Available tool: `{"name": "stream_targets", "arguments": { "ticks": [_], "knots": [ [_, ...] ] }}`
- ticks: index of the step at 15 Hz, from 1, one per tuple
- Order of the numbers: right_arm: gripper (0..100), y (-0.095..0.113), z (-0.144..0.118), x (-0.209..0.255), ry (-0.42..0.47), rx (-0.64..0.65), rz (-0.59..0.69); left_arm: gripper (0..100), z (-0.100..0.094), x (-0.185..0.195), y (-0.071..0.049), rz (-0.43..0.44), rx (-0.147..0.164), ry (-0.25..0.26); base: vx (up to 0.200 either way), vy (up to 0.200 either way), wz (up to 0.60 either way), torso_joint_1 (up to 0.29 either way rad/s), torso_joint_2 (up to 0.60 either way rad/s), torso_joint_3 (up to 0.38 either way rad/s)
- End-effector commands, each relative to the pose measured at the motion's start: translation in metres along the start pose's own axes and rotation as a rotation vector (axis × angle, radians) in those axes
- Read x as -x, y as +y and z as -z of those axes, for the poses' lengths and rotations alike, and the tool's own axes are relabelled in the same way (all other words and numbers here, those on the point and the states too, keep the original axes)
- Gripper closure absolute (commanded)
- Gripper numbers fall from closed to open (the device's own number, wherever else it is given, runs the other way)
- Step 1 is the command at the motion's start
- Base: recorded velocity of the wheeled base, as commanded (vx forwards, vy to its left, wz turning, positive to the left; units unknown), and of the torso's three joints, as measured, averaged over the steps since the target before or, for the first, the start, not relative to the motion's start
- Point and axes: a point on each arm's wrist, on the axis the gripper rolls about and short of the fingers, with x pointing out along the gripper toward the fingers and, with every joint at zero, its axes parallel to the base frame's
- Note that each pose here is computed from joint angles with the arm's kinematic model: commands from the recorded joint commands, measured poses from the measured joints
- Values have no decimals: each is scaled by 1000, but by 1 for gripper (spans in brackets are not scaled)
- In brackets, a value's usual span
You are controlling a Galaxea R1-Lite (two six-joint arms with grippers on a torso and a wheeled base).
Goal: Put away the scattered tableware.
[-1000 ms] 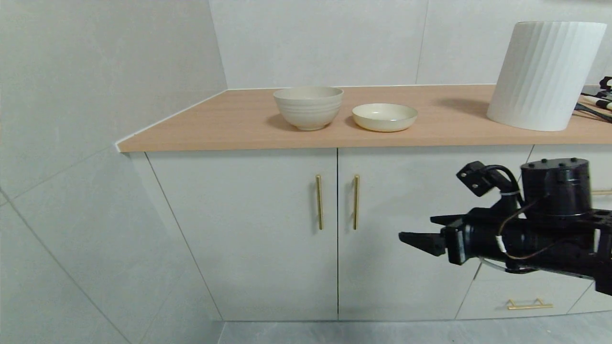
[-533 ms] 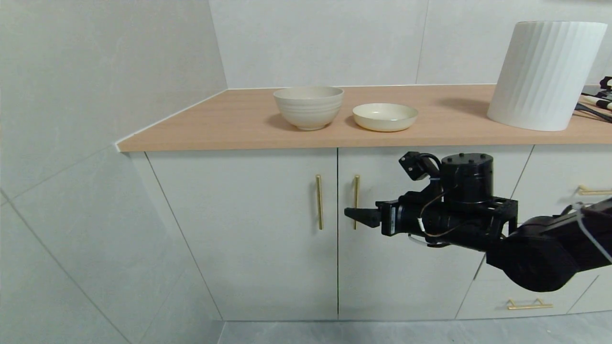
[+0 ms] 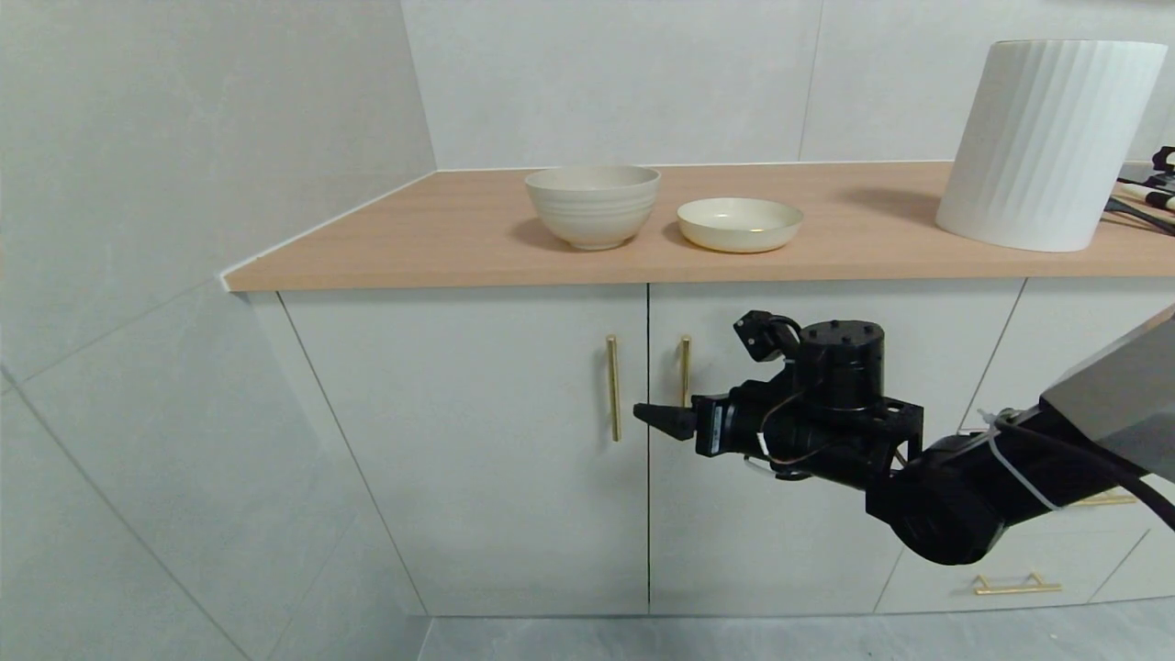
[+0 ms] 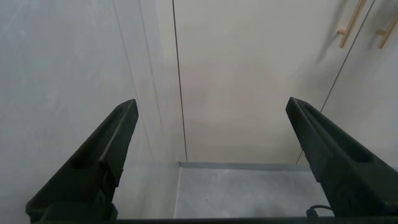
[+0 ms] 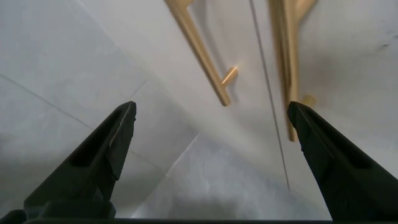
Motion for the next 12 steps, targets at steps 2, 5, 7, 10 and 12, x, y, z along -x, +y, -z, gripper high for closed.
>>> {"name": "stream_targets", "arguments": {
  "ticks": [2,5,7,10,12],
  "knots": [
    [0,-4,-2,0,-6,-2,9,0,0,0,0,-1,0,1,0,0,0,0,0,0],
    [0,-10,0,-8,-19,-9,11,0,0,0,0,-1,0,0,0,0,0,0,0,0],
    [0,-12,4,-13,-43,-24,2,0,0,0,0,-1,0,1,0,0,0,0,0,0],
    [0,-13,5,-17,-56,-36,-3,0,0,0,0,0,0,1,0,0,0,0,0,0],
    [0,-14,7,-19,-64,-36,-8,0,0,0,0,0,0,1,0,0,0,0,0,0]
  ]
}}
